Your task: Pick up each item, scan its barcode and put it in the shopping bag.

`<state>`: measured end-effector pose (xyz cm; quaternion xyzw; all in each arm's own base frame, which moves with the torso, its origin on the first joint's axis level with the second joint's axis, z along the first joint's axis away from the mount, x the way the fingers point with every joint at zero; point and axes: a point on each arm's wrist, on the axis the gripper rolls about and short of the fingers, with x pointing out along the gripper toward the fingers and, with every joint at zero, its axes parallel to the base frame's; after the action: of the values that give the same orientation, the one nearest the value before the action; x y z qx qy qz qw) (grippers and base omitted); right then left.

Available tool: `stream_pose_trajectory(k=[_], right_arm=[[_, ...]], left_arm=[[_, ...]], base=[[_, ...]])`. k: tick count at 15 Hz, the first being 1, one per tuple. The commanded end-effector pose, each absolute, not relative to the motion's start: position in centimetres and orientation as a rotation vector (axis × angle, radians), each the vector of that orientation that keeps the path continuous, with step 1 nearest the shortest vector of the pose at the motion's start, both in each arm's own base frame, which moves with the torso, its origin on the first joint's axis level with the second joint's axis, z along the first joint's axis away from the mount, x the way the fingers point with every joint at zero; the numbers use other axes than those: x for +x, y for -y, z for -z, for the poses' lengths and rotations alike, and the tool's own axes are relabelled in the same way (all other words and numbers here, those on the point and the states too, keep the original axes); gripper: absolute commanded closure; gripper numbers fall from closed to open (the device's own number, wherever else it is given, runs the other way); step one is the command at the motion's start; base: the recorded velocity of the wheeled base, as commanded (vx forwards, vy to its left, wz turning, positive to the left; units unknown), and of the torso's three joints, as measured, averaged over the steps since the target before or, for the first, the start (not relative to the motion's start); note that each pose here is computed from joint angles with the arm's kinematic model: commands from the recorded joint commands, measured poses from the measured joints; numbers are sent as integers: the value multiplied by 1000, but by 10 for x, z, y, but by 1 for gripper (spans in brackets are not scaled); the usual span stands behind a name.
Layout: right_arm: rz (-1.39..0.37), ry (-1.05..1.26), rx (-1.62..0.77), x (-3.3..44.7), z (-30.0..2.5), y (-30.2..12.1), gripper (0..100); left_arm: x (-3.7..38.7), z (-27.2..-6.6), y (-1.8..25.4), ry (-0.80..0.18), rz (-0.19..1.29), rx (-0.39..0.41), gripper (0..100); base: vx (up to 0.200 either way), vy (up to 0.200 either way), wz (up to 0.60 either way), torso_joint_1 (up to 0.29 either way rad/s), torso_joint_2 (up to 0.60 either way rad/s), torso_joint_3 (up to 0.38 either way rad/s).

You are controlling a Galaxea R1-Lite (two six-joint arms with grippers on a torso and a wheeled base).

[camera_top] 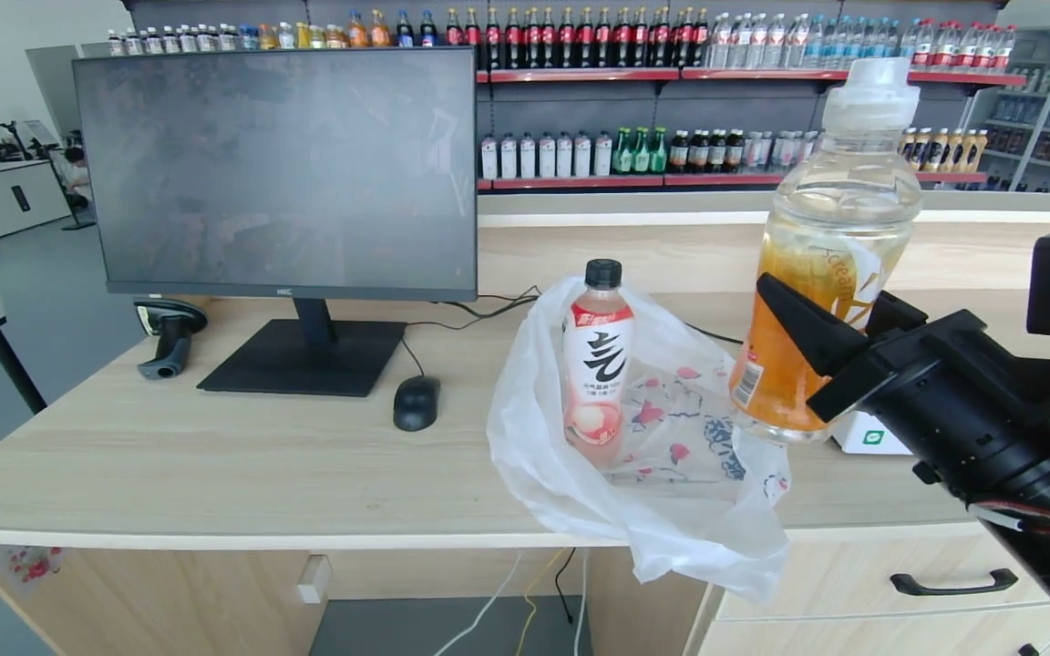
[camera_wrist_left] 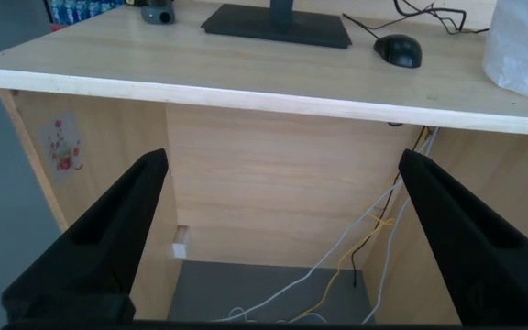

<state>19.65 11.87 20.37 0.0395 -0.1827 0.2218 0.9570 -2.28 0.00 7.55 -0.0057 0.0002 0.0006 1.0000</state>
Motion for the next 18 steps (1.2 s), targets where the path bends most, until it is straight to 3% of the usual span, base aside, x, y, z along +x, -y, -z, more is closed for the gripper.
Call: stream_pose_trajectory(k=[1, 18], right_arm=[[-450, 349, 72, 196, -198, -118, 100], [-408, 233, 113, 259, -164, -137, 100]], left_arm=[[-23, -76, 0, 2, -2, -12, 0], [-23, -76, 0, 2, -2, -14, 0]], base=[[0, 0, 0, 0, 0, 0], [0, 0, 0, 0, 0, 0]])
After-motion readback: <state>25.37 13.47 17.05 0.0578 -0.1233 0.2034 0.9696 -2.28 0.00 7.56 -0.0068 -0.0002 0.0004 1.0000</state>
